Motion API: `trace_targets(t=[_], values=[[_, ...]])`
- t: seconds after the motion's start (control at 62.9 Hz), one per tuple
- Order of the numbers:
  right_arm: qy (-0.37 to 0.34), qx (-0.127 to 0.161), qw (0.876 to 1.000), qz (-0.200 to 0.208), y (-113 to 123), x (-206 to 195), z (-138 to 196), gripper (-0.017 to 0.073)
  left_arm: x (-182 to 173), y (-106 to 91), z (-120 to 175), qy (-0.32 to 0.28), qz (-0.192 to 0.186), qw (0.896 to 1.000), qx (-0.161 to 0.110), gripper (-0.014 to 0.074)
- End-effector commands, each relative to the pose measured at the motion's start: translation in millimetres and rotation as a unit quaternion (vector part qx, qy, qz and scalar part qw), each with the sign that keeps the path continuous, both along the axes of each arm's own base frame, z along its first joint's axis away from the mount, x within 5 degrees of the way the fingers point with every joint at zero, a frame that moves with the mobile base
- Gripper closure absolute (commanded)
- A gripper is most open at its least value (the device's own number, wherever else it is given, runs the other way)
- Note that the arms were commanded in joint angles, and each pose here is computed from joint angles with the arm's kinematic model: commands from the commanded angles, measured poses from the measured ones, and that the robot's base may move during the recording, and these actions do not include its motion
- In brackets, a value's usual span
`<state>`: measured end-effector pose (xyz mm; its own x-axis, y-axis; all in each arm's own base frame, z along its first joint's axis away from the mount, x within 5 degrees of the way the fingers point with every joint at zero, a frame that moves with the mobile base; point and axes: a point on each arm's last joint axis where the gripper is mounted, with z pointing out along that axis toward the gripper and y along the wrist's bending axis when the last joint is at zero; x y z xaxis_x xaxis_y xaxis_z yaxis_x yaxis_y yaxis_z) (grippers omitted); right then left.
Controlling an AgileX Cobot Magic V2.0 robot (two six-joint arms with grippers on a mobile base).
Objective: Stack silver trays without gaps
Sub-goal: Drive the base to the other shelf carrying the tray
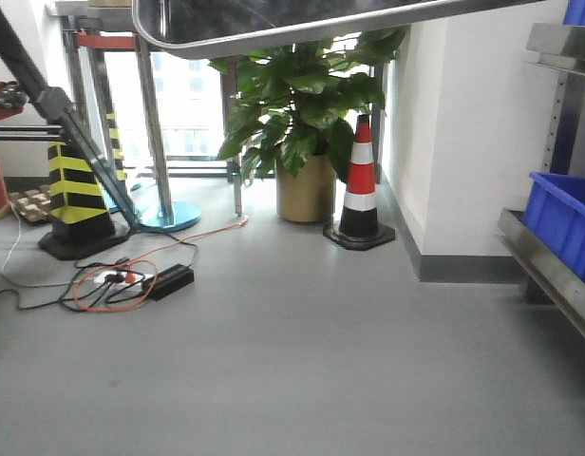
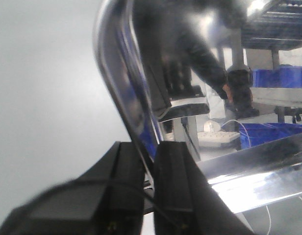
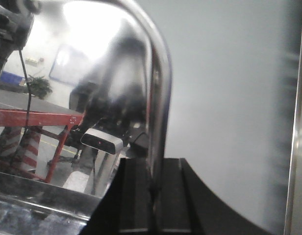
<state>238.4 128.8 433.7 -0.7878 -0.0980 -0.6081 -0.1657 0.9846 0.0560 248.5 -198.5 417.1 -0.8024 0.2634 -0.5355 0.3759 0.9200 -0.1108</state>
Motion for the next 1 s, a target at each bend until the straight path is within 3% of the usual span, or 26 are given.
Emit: trace_targets(t=[0.0,0.986], values=[[-0.016,0.035,0.999,0.017,0.1,-12.4,17.0,0.0503,-19.2,-1.6,16.8,0.014,-0.036,0.999,-0.036,0.0642],[-0.016,0.035,0.999,0.017,0.2,-12.1,16.8,0.0503,-19.2,-2.1,17.0,0.014,-0.037,0.998,-0.039,0.0642]])
